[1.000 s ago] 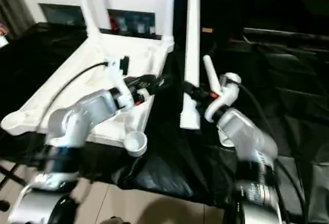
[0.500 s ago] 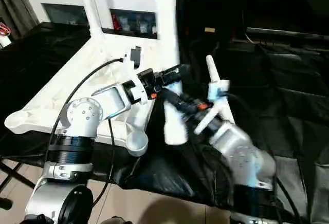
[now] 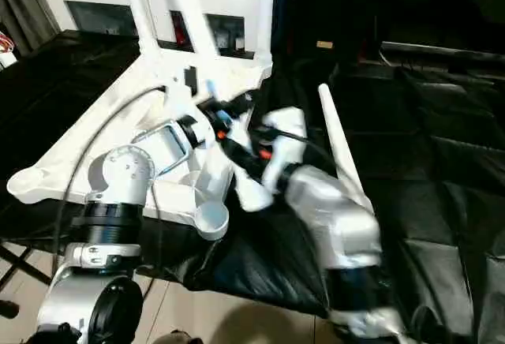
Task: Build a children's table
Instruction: Pick table leg
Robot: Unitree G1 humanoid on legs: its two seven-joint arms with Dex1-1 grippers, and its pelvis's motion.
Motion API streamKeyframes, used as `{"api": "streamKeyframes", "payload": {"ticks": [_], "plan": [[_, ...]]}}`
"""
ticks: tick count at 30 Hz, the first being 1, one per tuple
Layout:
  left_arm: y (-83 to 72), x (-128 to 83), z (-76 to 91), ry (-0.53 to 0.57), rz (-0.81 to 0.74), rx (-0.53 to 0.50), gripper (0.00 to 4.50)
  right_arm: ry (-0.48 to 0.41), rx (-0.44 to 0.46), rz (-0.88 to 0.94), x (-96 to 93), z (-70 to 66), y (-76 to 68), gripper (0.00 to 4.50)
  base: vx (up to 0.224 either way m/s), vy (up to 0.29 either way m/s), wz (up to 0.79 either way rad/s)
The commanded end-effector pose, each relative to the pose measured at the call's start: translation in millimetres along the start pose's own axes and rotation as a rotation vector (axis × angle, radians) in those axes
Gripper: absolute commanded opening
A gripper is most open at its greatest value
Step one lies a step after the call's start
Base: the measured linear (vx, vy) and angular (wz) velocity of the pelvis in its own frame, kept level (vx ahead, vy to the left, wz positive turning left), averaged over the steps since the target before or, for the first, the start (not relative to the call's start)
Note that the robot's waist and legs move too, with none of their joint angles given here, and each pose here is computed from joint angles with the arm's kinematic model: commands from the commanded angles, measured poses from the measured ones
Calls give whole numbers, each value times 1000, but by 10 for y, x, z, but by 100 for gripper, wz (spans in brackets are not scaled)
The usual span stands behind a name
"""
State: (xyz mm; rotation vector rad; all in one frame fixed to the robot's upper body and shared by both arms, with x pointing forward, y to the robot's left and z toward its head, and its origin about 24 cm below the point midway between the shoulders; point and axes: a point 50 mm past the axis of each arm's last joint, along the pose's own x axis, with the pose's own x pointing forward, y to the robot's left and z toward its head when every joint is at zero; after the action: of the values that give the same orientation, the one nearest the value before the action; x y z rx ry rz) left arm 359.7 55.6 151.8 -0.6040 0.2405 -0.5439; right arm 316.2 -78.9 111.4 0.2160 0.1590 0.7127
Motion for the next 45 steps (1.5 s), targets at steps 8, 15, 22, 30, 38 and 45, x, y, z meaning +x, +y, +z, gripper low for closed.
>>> {"api": "streamKeyframes", "payload": {"ticks": [8, 15, 22, 30, 38, 45], "plan": [[-28, 50, 87, -77, 81, 11, 243, -61, -47, -36, 124, 137, 94, 183, 0, 0, 0], [-58, 43, 74, -76, 53, 11, 200, -66, -64, -47, 129, 140, 82, 183, 0, 0, 0], [-148, -5, 128, -51, -133, 138, 187, 11, -44, 135, -54, 164, -36, 265, 0, 0, 0], [-202, -130, 122, 42, -380, 175, 185, 136, -92, 383, -374, 144, -173, 344, 0, 0, 0], [-345, -279, 200, 65, -649, 153, 185, 158, -50, 544, -476, 238, -171, 393, 0, 0, 0], [-430, -371, 127, 95, -800, 133, 185, 151, 24, 640, -500, 260, -152, 393, 0, 0, 0]]}}
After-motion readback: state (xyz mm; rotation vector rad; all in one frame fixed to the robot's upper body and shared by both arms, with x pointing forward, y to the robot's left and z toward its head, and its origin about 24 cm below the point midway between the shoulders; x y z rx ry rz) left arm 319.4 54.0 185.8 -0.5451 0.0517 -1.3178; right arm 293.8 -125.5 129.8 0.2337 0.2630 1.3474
